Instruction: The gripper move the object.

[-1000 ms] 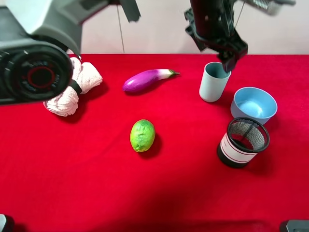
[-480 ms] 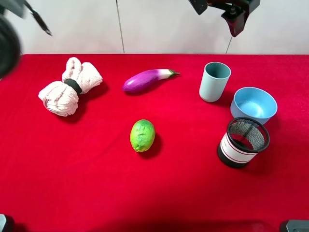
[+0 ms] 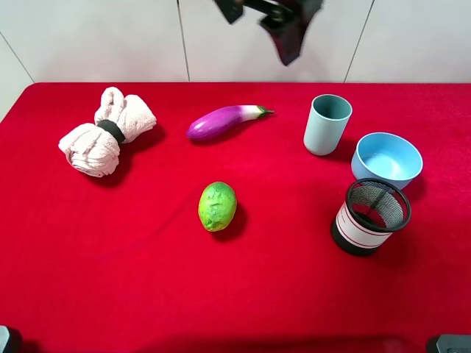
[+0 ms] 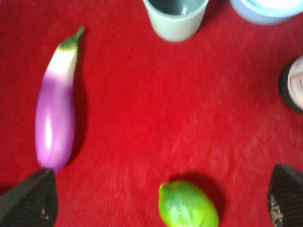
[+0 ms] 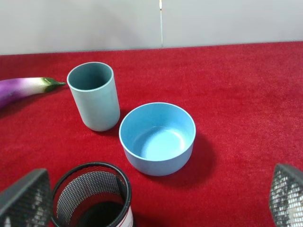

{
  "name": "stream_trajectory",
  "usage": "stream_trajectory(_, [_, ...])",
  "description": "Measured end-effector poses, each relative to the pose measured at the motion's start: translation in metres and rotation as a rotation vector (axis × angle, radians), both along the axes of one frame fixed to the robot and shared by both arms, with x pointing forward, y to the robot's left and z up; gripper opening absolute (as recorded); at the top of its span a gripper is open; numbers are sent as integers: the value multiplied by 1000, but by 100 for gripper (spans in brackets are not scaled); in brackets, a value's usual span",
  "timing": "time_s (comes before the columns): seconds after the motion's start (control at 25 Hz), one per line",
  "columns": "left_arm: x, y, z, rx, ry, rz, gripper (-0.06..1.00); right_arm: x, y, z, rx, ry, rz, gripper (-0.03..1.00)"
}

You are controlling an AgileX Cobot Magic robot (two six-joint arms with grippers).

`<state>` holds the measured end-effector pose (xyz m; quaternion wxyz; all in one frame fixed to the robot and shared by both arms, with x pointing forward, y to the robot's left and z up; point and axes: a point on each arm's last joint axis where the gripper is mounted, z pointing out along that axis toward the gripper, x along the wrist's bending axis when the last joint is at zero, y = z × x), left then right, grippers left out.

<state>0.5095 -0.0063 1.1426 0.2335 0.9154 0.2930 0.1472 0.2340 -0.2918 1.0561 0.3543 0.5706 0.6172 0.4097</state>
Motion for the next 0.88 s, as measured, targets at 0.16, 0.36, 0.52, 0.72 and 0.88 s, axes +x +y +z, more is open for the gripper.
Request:
stream_trajectory(0.16, [-20, 24, 14, -1, -8, 2, 87, 0, 0, 0, 0, 0, 0, 69])
stream_trajectory(0.36, [-43, 52, 26, -8, -15, 3, 90, 0, 0, 0, 0, 0, 0, 69])
stream_trajectory(0.52, [-61, 74, 31, -13, -20, 3, 92, 0, 0, 0, 0, 0, 0, 69])
stream_trajectory(0.72, [-90, 108, 32, -28, -12, 36, 92, 0, 0, 0, 0, 0, 0, 69])
stream_trajectory(0.88, [-115, 139, 29, -50, -11, 72, 92, 0, 0, 0, 0, 0, 0, 69])
